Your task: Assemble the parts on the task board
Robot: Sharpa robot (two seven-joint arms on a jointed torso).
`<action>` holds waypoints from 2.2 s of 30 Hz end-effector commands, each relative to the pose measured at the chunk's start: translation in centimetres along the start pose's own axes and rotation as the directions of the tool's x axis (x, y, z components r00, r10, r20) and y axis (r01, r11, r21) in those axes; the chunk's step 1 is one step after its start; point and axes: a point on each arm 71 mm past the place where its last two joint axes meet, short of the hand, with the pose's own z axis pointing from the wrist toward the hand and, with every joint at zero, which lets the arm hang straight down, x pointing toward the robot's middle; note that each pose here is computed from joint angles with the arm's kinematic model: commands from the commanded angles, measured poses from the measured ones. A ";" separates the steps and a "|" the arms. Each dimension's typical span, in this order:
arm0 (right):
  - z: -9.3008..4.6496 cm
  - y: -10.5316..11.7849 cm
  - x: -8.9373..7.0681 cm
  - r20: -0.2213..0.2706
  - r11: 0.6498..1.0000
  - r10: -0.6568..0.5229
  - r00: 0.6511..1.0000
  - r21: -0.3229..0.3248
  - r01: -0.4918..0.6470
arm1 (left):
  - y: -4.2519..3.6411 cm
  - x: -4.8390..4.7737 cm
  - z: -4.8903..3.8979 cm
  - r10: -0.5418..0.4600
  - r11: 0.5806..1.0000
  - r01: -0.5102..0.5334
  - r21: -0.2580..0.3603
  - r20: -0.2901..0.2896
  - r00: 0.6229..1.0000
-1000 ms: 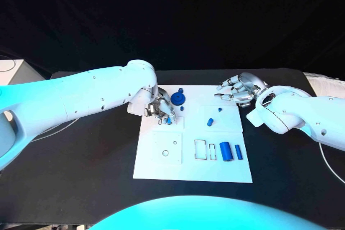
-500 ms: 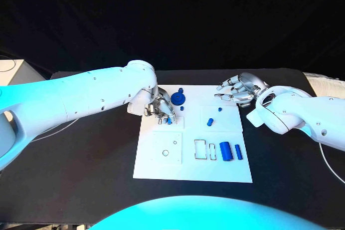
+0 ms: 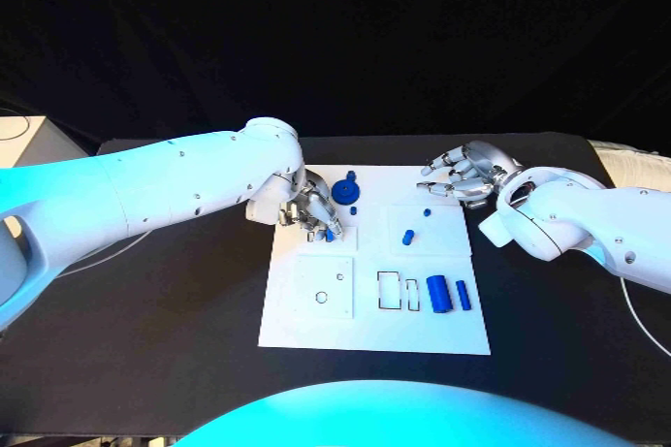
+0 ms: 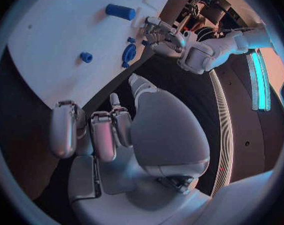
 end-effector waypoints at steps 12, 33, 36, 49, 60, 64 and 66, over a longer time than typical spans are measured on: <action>0.0 0.0 0.0 -0.004 1.000 -0.006 1.000 -0.010 0.006 | 2.62 0.84 0.78 0.039 0.990 -0.037 -0.136 0.012 0.999; 0.0 -0.1 0.0 -0.004 1.000 -0.006 1.000 -0.008 0.006 | 3.34 0.70 0.27 0.014 0.991 -0.006 -0.132 0.061 0.998; 0.0 -0.1 0.0 -0.004 1.000 -0.006 1.000 -0.008 0.006 | 3.35 0.61 0.13 0.010 0.992 -0.001 -0.128 0.067 0.998; -0.1 -0.2 0.0 -0.006 1.000 -0.006 1.000 -0.007 0.006 | 3.23 0.59 -0.23 -0.049 0.995 0.055 -0.086 0.067 0.997; -0.1 -0.2 0.1 -0.007 1.000 -0.006 1.000 -0.006 0.006 | 3.00 0.57 -0.54 -0.118 0.992 0.121 -0.040 0.059 0.991; -0.1 -0.2 0.1 -0.007 1.000 -0.006 1.000 -0.006 0.006 | 2.96 0.59 -0.60 -0.128 0.991 0.130 -0.032 0.056 0.990; -0.1 -0.2 0.1 -0.007 1.000 -0.006 1.000 -0.006 0.006 | 2.94 0.63 -0.62 -0.132 0.991 0.134 -0.029 0.053 0.990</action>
